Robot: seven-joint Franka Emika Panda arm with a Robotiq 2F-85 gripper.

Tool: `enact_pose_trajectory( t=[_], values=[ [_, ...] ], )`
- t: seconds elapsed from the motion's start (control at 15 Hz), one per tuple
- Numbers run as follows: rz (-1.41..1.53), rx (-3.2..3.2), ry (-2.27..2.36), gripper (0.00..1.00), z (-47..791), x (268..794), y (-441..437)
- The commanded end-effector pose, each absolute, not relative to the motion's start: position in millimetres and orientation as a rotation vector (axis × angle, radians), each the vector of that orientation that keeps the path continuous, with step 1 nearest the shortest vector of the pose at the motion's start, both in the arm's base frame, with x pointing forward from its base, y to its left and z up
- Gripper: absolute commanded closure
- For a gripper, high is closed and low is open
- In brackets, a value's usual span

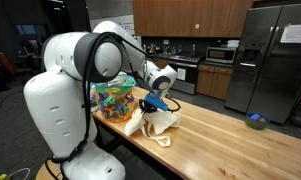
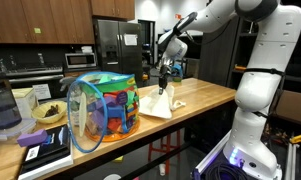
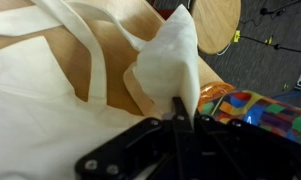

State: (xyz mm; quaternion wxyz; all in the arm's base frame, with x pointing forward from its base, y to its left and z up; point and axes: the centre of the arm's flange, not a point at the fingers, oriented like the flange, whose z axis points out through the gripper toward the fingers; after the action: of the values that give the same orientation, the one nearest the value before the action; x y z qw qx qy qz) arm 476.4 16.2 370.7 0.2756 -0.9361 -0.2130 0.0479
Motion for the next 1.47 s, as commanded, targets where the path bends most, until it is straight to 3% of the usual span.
enact_pose_trajectory(
  t=[0.0,0.67,1.4],
  values=[
    [0.179,-2.578,-0.509,0.99,357.6,462.6,-19.3],
    [0.149,-2.755,0.226,0.99,313.3,397.6,-162.9],
    [-0.002,-3.183,0.801,0.99,359.1,327.6,-297.8]
  ],
)
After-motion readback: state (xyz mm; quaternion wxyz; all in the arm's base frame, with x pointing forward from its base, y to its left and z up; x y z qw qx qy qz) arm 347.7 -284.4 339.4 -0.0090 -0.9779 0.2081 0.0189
